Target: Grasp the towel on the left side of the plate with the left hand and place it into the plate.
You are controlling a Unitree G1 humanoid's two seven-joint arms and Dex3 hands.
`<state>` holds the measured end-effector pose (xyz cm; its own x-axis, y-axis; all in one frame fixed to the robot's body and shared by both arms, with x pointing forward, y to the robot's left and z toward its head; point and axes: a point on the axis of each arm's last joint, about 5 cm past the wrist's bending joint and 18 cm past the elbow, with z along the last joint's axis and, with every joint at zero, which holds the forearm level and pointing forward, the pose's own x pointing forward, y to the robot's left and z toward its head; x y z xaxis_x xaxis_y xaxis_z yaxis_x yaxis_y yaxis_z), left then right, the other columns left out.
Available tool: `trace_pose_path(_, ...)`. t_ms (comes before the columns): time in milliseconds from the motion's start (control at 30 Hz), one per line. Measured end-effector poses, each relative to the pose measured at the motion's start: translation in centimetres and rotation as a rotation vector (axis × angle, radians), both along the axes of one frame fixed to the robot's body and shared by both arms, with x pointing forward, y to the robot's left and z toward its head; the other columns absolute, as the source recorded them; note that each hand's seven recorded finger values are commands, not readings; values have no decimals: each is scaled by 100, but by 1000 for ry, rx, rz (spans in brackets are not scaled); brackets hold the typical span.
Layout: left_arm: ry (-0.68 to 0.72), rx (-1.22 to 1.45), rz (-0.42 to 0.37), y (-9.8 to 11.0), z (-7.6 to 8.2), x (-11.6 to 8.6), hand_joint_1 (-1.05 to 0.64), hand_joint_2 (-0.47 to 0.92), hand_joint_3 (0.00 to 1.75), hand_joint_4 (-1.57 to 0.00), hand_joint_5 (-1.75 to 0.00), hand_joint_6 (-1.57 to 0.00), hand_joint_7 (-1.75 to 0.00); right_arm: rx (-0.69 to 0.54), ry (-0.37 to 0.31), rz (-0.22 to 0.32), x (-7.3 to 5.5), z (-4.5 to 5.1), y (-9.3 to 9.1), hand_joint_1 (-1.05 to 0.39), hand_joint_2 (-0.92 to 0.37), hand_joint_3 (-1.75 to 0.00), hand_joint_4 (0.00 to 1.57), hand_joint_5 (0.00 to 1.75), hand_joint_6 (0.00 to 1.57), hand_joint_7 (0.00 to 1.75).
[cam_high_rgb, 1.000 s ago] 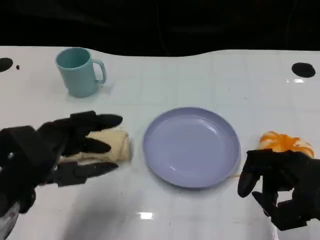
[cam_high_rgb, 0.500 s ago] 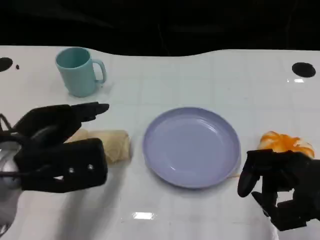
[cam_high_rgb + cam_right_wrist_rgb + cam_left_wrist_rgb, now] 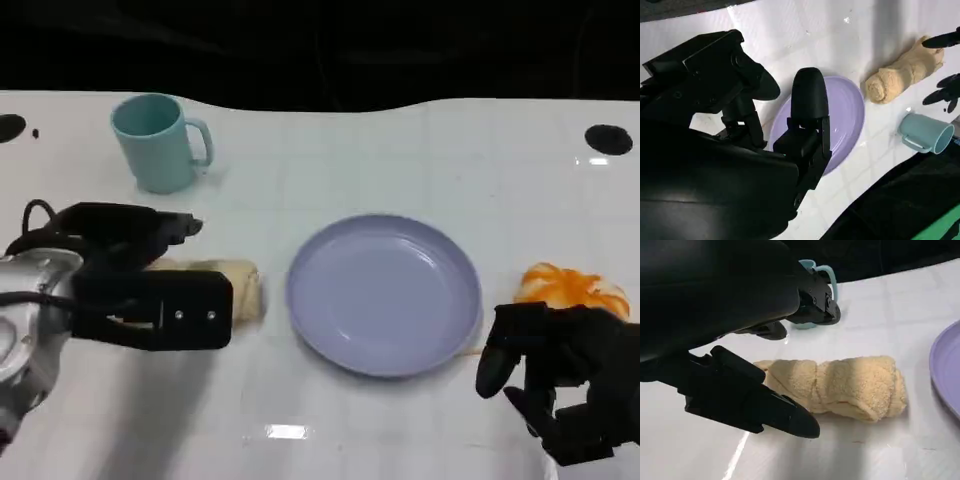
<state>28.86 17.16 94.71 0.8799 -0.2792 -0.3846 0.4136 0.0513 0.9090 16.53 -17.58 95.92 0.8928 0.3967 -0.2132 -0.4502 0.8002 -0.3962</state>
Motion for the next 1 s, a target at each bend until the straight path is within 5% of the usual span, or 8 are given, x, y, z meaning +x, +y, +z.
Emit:
trace_pose_path(600,65,161,5,-207,-515,259,-58,92,19,-59,-9,-64,-5,1,-1,-4,-33,9,-10,2,-51,-117,72,175,71,144)
trace_pose_path(667,59,165,2,-215,-516,269,-35,92,17,-83,-25,-87,-13,2,-1,-4,-34,9,-11,2,-52,-117,72,175,71,144)
trace_pose_path(767,-9,105,-5,-199,-555,244,-22,92,14,-78,-144,-114,-18,2,-3,-6,-34,14,-16,2,-52,-116,73,175,71,144)
trace_pose_path(867,-65,47,-18,-191,-600,210,-18,92,30,-83,-171,-79,-135,2,-6,-10,-34,21,-23,2,-52,-116,73,174,71,143)
trace_pose_path(933,-80,30,-21,-185,-616,199,-18,92,37,-81,-174,-68,-163,2,-5,-11,-34,22,-24,2,-52,-116,72,174,71,143)
trace_pose_path(1000,-81,18,-25,-183,-622,193,-18,92,40,-79,-174,-65,-168,1,-1,-12,-33,19,-23,2,-52,-115,72,174,71,143)
